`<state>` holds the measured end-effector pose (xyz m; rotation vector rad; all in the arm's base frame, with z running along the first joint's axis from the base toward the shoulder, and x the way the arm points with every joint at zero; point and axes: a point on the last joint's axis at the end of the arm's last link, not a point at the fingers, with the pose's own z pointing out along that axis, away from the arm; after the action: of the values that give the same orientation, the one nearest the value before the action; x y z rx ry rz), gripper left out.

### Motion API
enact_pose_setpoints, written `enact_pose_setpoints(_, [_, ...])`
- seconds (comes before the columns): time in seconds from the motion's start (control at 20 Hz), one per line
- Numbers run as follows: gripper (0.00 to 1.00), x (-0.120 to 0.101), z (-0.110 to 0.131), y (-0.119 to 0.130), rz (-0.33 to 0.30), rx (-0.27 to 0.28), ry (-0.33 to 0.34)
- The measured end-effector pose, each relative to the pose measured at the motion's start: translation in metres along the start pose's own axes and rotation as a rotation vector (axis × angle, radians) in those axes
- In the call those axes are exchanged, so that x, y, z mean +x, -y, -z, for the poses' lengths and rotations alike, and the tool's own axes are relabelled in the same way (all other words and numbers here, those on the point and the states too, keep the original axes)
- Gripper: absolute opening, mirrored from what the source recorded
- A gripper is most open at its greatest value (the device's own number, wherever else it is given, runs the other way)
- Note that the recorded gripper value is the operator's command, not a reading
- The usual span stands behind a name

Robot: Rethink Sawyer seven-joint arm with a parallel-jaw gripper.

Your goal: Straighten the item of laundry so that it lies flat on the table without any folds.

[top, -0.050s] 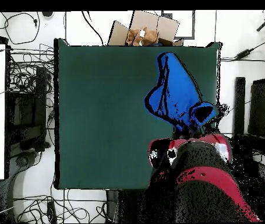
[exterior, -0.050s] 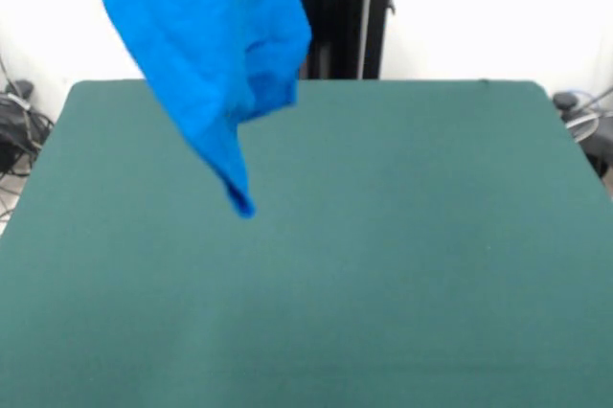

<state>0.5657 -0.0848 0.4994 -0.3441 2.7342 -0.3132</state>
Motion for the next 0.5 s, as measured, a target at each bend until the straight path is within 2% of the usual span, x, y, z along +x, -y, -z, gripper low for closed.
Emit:
enact_pose_setpoints(0.25, [0.0,0.017,-0.017,-0.008,-0.067,0.047,0.011])
enact_pose_setpoints(0.5, [0.0,0.029,-0.03,-0.013,-0.089,0.055,0.014])
